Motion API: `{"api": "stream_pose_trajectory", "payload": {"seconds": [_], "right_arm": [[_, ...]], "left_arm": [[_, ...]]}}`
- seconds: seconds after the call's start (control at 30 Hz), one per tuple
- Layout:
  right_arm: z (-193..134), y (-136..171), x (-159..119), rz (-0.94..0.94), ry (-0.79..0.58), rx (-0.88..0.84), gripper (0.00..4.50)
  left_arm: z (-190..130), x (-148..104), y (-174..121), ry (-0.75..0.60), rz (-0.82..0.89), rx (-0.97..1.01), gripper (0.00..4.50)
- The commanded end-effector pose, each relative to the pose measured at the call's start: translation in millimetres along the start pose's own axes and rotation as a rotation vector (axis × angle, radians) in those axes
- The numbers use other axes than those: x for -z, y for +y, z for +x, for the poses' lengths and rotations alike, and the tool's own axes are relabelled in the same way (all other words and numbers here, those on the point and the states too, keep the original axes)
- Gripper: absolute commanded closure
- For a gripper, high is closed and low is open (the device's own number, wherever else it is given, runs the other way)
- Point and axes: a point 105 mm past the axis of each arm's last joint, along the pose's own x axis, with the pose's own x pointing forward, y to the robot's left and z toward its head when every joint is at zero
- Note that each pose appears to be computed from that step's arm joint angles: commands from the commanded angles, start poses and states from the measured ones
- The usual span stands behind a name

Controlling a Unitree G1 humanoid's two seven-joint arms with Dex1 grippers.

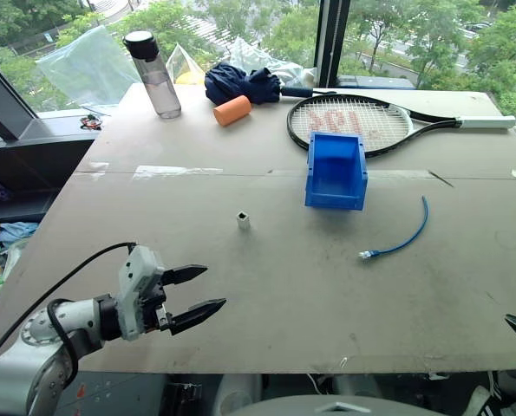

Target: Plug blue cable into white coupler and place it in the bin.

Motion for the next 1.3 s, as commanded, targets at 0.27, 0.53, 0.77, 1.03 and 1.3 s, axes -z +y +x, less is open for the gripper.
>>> {"api": "stream_pose_trajectory", "payload": {"seconds": [0.27, 0.53, 0.77, 1.03, 1.3], "right_arm": [[100.3, 26.9, -52.7, -0.131, -0.024, -0.364, 0.03], [186.6, 37.3, -49.7, -0.238, 0.108, -0.617, 0.03], [224.2, 30.5, -35.4, -0.253, 0.204, -0.684, 1.92], [230.0, 50.4, -43.9, -0.262, 0.145, -0.743, 4.47], [243.7, 115.0, -65.6, -0.289, 0.052, -0.781, 4.47]], "left_arm": [[23.6, -24.8, -33.4, -0.007, 0.200, 0.223, 0.07], [34.6, -40.2, -55.7, -0.032, 0.255, 0.295, 0.07], [39.0, -50.2, -56.4, -0.042, 0.274, 0.290, 0.00], [39.6, -43.4, -48.1, -0.052, 0.247, 0.227, 0.00], [46.5, -31.8, -33.6, -0.037, 0.240, 0.149, 0.00]]}}
